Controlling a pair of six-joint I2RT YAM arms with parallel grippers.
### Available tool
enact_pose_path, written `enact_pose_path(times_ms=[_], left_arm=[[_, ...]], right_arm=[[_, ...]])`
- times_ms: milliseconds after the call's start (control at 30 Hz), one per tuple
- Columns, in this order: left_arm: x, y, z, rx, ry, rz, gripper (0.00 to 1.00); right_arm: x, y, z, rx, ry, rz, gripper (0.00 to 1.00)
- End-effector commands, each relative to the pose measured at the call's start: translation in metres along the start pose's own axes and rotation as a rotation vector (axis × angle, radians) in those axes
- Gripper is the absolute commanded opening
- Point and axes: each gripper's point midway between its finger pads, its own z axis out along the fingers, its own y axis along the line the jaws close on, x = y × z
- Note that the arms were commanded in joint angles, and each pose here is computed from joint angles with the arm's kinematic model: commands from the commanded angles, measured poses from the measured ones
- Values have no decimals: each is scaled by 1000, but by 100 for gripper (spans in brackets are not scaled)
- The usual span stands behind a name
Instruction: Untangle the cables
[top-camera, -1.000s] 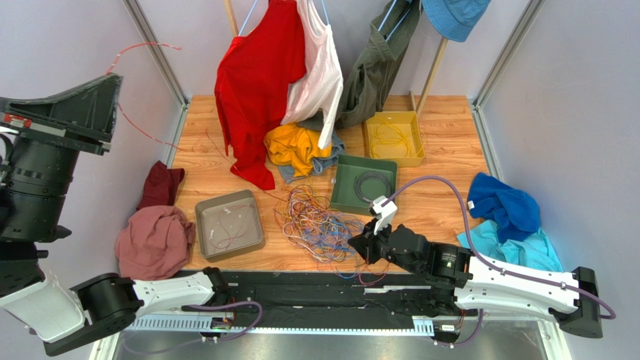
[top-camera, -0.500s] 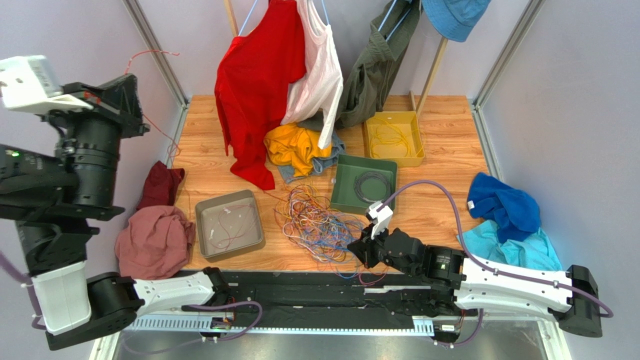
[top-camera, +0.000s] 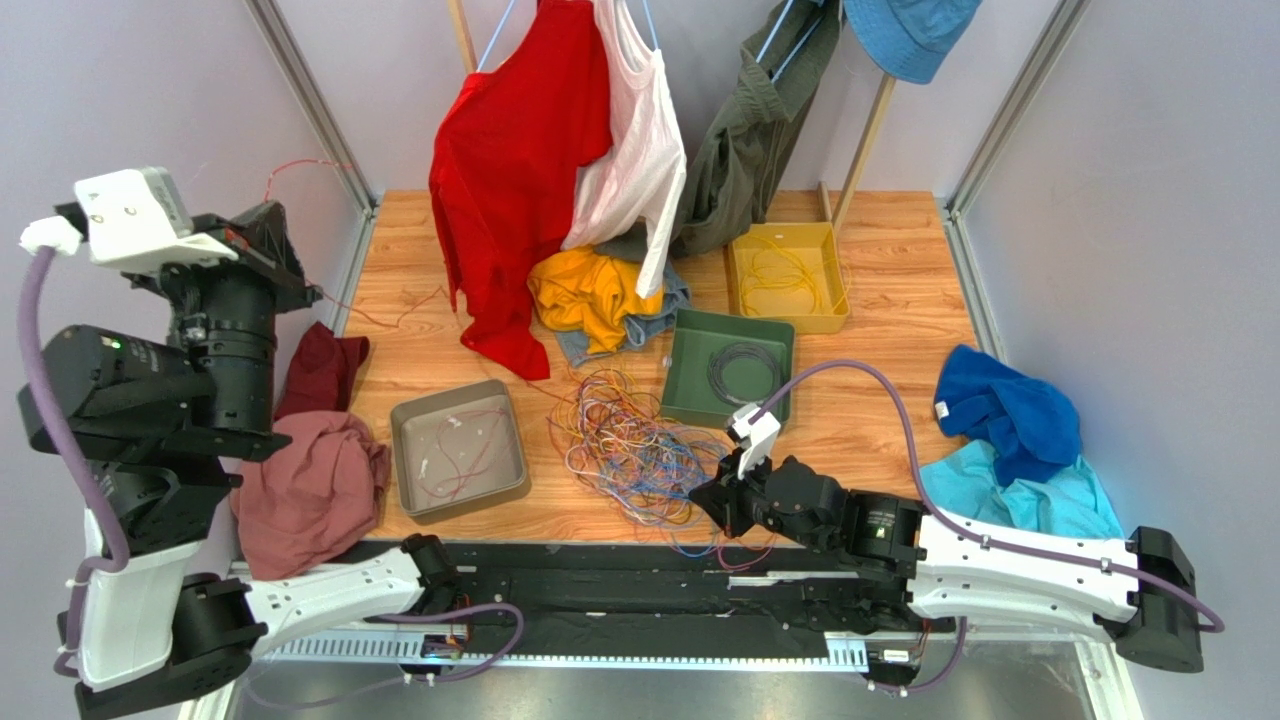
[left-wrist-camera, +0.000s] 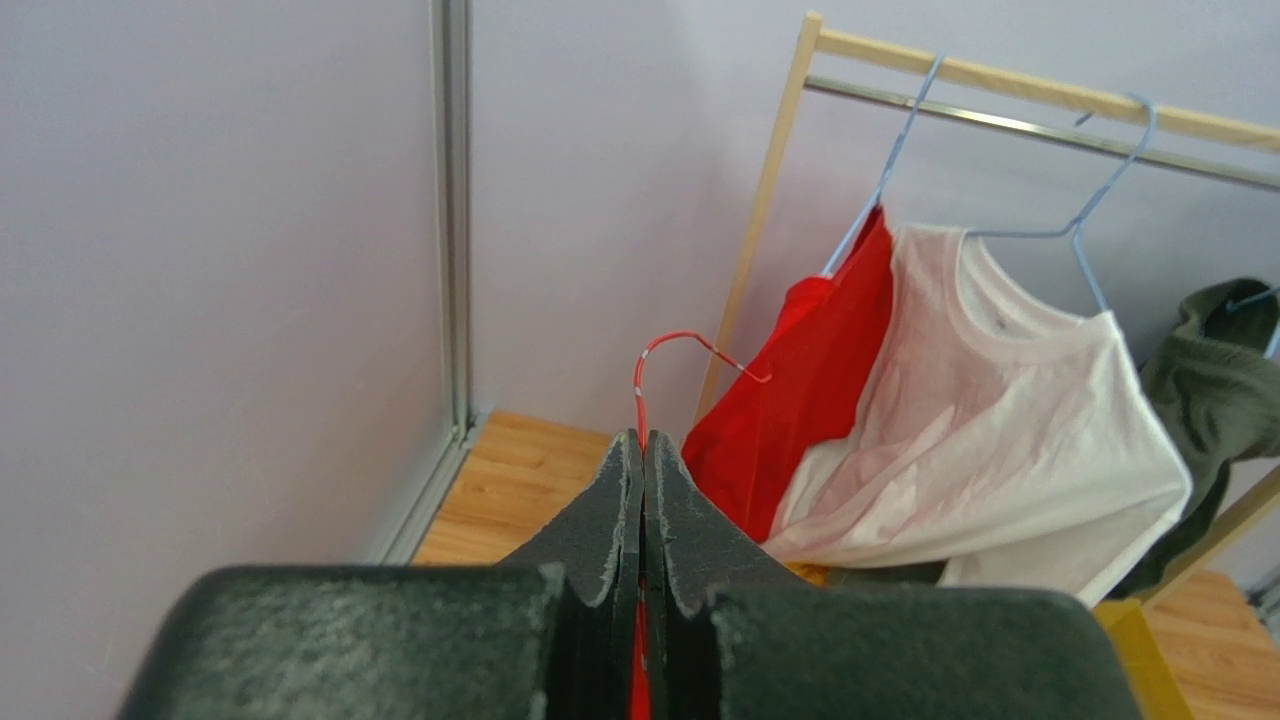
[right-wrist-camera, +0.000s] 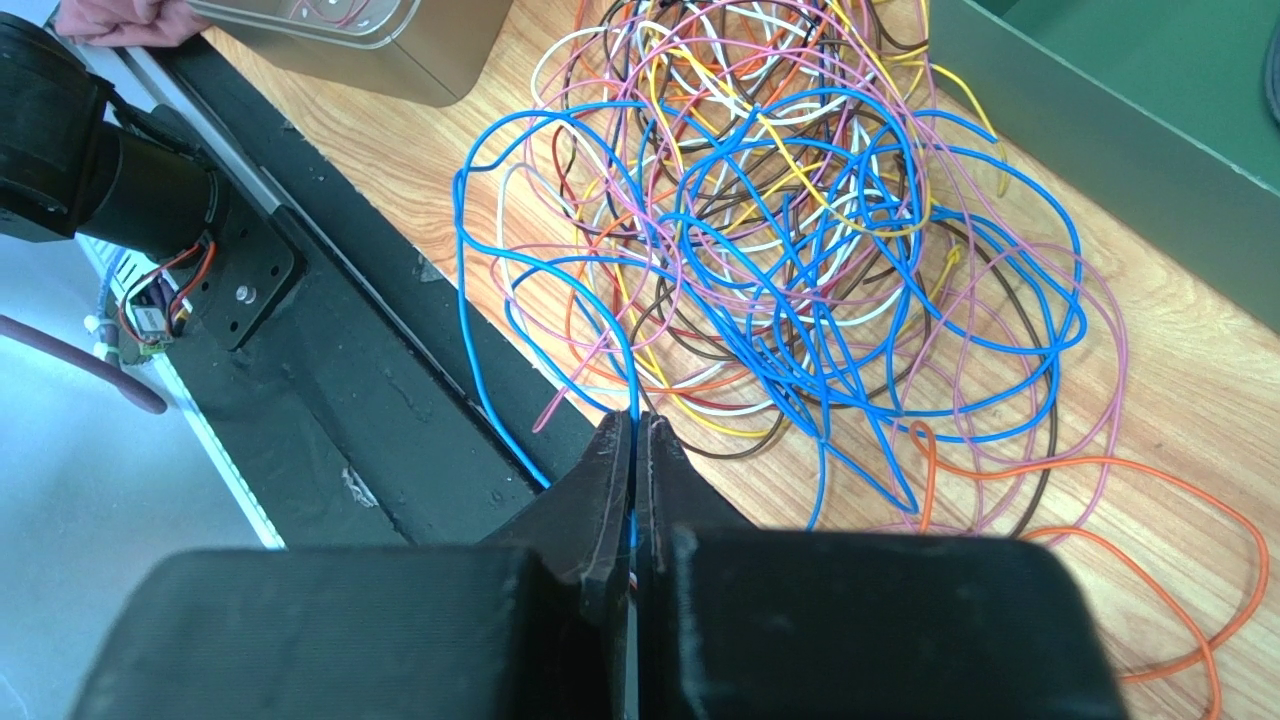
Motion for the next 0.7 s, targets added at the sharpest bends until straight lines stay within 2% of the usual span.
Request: enact_pose_path(times_ms=[0,433,567,667], left_arm=[[27,6,-2,-47,27,60,0],[93,16,-4,-80,115,105,0],[100,16,1,-84,120,103,0],[85,12,5,-73,104,94,0]], right_arm=[[-7,6,1,-29,-35,23,0],[1,5,3,-30,-20,47,0],[3,4,3,-31,-17,50,0],[2,4,3,-27,-20,52,0]])
